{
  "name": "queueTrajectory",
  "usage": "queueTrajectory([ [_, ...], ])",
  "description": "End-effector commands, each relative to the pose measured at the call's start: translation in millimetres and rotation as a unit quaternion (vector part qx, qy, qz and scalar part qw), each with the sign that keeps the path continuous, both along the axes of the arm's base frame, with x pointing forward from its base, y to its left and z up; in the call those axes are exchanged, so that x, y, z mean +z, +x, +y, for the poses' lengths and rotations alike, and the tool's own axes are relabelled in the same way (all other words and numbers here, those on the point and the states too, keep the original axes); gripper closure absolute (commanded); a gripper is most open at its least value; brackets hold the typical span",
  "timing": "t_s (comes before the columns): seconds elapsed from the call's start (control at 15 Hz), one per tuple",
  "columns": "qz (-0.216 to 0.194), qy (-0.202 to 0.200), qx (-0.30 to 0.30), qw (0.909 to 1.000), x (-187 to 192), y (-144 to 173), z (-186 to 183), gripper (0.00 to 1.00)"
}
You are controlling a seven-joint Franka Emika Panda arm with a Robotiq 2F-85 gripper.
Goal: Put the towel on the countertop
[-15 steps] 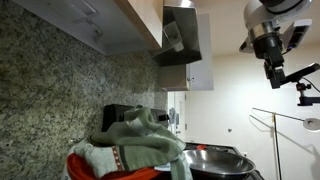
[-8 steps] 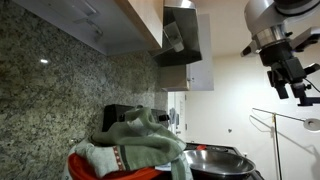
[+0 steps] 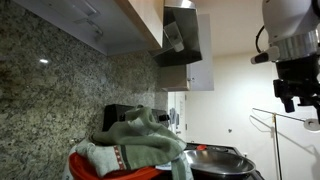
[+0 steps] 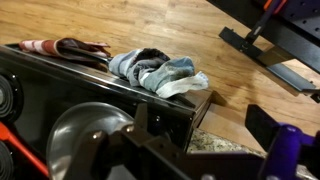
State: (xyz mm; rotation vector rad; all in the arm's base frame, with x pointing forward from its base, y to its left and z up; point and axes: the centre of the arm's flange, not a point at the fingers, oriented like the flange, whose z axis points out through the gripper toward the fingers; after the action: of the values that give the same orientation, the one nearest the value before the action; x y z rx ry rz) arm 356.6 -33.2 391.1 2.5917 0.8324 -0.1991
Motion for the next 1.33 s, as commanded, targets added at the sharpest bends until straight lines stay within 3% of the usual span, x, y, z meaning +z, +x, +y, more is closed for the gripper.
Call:
queueTrajectory([
  [0.0, -0.048, -0.051, 0.072, 0.9950, -5.5, -25.3, 9.2, 0.00],
  [0.27, -0.098, -0.101, 0.151, 0.9784, 18.4, -32.7, 15.5, 0.00],
  [0.53, -0.148, -0.159, 0.225, 0.9499, 38.1, -31.2, 16.6, 0.00],
  [0.73, -0.187, -0.196, 0.288, 0.9185, 48.3, -29.4, 14.8, 0.00],
  [1.07, -0.257, -0.224, 0.401, 0.8501, 58.9, -33.1, 4.7, 0.00],
  [1.13, -0.222, -0.219, 0.381, 0.8702, 71.9, -2.8, 17.0, 0.00],
  [1.27, -0.228, -0.214, 0.381, 0.8699, 71.4, -3.7, 13.7, 0.00],
])
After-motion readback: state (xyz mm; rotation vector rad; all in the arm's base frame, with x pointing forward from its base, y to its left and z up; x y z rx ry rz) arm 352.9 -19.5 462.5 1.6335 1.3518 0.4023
